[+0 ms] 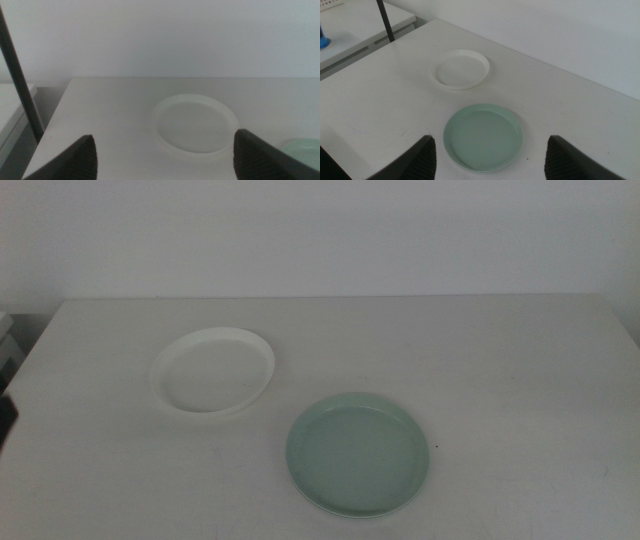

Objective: Stack the three bowls on top of each other.

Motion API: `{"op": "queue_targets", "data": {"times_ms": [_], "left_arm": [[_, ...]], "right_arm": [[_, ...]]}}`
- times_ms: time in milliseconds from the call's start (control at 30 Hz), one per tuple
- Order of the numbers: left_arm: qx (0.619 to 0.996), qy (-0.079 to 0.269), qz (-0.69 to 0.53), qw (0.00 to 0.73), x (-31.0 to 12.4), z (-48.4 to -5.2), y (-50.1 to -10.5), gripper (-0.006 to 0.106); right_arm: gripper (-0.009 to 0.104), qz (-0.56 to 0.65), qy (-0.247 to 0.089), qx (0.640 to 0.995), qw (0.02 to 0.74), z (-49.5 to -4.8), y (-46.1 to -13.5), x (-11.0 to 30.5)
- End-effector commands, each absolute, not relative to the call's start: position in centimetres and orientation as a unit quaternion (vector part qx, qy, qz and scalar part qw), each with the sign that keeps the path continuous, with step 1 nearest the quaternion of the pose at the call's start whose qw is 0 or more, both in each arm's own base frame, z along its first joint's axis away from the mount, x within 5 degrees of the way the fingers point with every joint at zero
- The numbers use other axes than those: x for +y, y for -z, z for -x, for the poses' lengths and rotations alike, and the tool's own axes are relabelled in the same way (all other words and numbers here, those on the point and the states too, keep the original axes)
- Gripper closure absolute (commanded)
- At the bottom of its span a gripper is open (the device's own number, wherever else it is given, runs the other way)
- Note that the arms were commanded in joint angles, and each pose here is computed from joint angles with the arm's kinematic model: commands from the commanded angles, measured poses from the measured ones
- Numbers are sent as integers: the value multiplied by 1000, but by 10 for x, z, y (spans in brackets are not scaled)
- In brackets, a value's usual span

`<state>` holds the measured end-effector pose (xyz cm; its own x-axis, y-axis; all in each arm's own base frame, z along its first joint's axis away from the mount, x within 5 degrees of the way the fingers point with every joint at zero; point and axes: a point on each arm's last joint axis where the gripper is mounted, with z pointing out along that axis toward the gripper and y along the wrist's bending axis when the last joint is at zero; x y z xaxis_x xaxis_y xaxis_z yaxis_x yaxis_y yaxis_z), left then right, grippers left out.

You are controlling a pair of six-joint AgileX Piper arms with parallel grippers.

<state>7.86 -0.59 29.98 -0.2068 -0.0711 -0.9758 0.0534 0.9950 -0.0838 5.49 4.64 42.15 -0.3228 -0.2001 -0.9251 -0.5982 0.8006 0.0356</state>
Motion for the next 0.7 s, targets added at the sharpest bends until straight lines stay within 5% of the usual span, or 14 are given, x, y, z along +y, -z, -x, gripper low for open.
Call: {"op": "queue_targets", "data": {"times_ms": [0,333,667], "left_arm": [[766,56,10,640,-7,-94,-335,-4],[821,57,7,568,-12,-181,-412,-4],[875,54,4,481,-17,-264,-417,-4]], "right_arm": [[40,248,-196,771,553,-57,-432,47],[40,248,-196,771,553,-57,-432,47],[40,248,-196,771,553,-57,-432,47]]}}
